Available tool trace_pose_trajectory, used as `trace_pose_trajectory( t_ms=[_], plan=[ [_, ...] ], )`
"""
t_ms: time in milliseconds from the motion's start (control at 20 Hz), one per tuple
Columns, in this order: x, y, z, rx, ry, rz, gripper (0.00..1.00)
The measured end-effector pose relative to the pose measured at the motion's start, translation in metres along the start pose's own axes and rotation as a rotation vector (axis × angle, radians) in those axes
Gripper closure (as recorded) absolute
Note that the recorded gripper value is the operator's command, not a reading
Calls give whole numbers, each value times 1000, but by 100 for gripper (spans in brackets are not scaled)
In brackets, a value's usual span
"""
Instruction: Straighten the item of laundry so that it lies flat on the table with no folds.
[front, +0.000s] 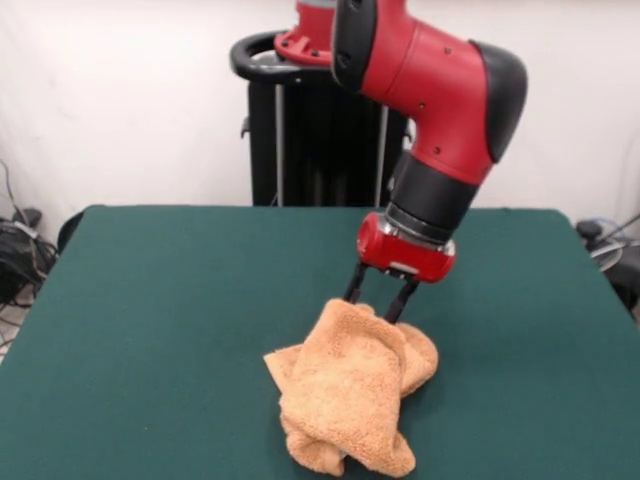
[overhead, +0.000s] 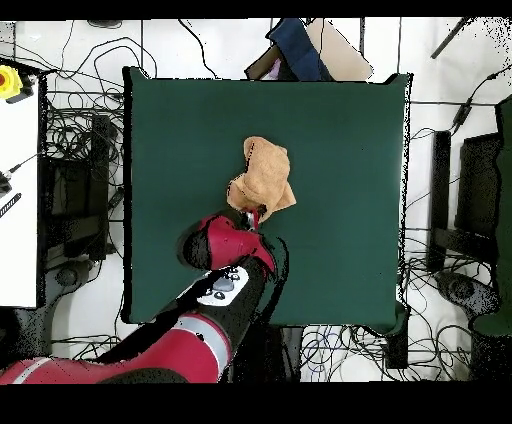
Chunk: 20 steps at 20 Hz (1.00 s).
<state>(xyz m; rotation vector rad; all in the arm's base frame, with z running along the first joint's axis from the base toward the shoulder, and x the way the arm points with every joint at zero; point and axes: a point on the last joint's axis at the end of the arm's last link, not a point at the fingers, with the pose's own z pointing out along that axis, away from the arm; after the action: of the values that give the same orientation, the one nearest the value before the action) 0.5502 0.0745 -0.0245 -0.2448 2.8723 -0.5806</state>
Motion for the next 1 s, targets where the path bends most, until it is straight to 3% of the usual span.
trace_pose_trajectory(
  t_ms=[300, 650, 700, 1000],
  plan=[
    [-11, -14, 10, 26, -104, 19, 0],
    [-19, -33, 16, 18, -125, 73, 0],
    [-21, -37, 15, 19, -128, 82, 100],
    [-27, -39, 10, 17, -139, 96, 100]
  ],
)
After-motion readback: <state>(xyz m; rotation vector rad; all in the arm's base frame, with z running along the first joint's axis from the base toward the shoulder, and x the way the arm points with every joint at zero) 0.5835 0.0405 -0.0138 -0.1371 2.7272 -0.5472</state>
